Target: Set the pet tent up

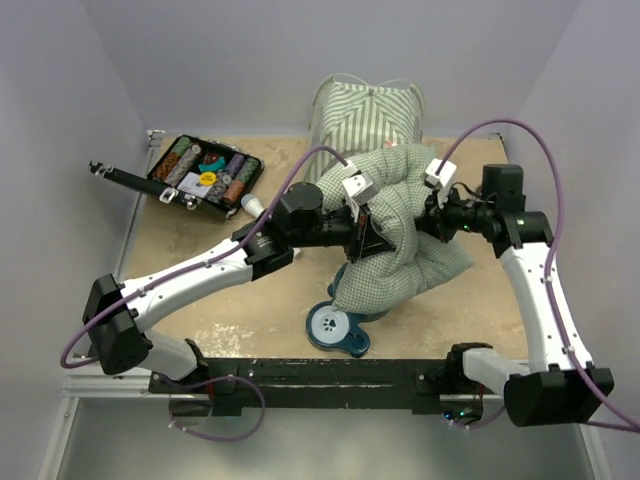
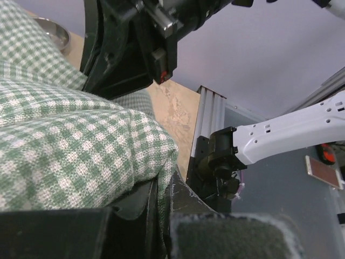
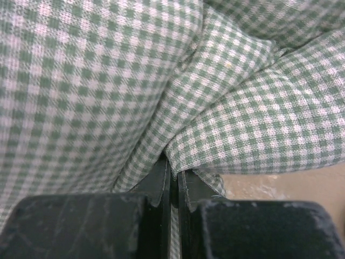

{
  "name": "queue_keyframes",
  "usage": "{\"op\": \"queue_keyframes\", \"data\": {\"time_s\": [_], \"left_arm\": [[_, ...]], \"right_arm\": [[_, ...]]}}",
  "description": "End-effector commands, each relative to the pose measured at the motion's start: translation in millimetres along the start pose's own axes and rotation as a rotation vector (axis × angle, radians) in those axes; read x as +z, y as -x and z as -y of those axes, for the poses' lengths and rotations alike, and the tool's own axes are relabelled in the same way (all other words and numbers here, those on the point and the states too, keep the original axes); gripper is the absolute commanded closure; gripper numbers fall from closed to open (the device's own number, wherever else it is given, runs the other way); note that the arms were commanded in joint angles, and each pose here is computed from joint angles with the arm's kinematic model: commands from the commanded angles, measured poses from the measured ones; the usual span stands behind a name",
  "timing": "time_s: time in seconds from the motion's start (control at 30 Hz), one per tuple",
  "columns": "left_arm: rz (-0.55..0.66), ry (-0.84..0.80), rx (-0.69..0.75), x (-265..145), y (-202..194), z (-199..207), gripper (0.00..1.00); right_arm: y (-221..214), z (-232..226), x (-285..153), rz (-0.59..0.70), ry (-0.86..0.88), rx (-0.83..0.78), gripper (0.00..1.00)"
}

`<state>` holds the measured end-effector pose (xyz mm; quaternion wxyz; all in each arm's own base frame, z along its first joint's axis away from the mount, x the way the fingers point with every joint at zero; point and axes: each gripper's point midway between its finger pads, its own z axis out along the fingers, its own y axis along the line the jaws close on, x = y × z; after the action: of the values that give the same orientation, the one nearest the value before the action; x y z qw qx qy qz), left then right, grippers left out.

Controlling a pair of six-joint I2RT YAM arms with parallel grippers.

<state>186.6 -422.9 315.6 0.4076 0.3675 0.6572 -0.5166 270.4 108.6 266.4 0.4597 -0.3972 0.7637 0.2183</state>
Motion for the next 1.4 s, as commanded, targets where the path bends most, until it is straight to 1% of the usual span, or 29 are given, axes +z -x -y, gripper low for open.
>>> {"op": "queue_keyframes", "data": {"time_s": [0.0, 0.07, 0.1, 0.23, 0.3, 0.33, 0.47, 0.53, 0.63, 0.73, 0.8, 0.97, 1.1, 1.23, 1.3, 1.37], "left_arm": [[-0.019, -0.011, -0.199, -4.7, -9.4, -17.5, 1.0], [-0.033, -0.006, -0.236, -17.1, -9.4, -33.2, 1.0], [-0.034, -0.016, -0.225, -23.2, -7.4, -36.7, 1.0], [-0.069, -0.171, -0.171, -35.4, -12.4, -5.1, 1.0], [-0.103, -0.245, -0.21, -36.2, -21.0, 8.4, 1.0], [-0.104, -0.27, -0.216, -37.0, -20.5, 14.2, 1.0], [-0.102, -0.318, -0.214, -40.6, -20.9, 28.6, 1.0], [-0.092, -0.331, -0.239, -41.3, -16.4, 30.8, 1.0], [-0.059, -0.346, -0.237, -39.9, -5.5, 31.6, 1.0], [-0.039, -0.302, -0.284, -37.4, -3.1, 14.9, 1.0], [-0.018, -0.25, -0.318, -36.7, -1.6, -3.9, 1.0], [0.042, -0.17, -0.325, -40.1, 8.2, -47.8, 1.0], [0.054, -0.104, -0.329, -44.6, 5.3, -77.3, 1.0], [0.011, 0.053, -0.32, -45.0, -10.2, -115.6, 1.0], [-0.044, 0.092, -0.295, -38.9, -20.1, -131.8, 1.0], [-0.097, 0.104, -0.3, -29.8, -28.7, -144.1, 1.0]], "right_arm": [[14.6, -19.1, 25.8, 0.032, 0.098, -0.022, 1.0], [9.2, -24.0, 35.4, 0.0, 0.11, -0.046, 1.0], [6.0, -27.3, 41.8, -0.016, 0.12, -0.053, 1.0], [-7.7, -48.8, 71.8, -0.082, 0.216, -0.057, 1.0], [-17.9, -56.6, 87.6, -0.125, 0.272, -0.018, 1.0], [-17.1, -59.8, 88.1, -0.124, 0.293, -0.018, 1.0], [-11.4, -64.8, 87.5, -0.101, 0.31, -0.024, 1.0], [-17.7, -65.3, 92.5, -0.13, 0.315, -0.022, 1.0], [-31.9, -61.3, 105.0, -0.198, 0.302, -0.016, 1.0], [-35.5, -52.0, 113.8, -0.225, 0.278, -0.006, 1.0], [-33.5, -42.2, 121.5, -0.232, 0.249, -0.005, 1.0], [-14.6, -4.2, 137.8, -0.204, 0.097, -0.021, 1.0], [-4.1, 15.3, 139.2, -0.187, 0.004, -0.003, 1.0], [2.0, 35.0, 131.0, -0.162, -0.113, 0.015, 1.0], [-3.9, 46.4, 129.2, -0.177, -0.166, 0.035, 1.0], [-16.2, 59.4, 127.8, -0.21, -0.208, 0.067, 1.0]]}}
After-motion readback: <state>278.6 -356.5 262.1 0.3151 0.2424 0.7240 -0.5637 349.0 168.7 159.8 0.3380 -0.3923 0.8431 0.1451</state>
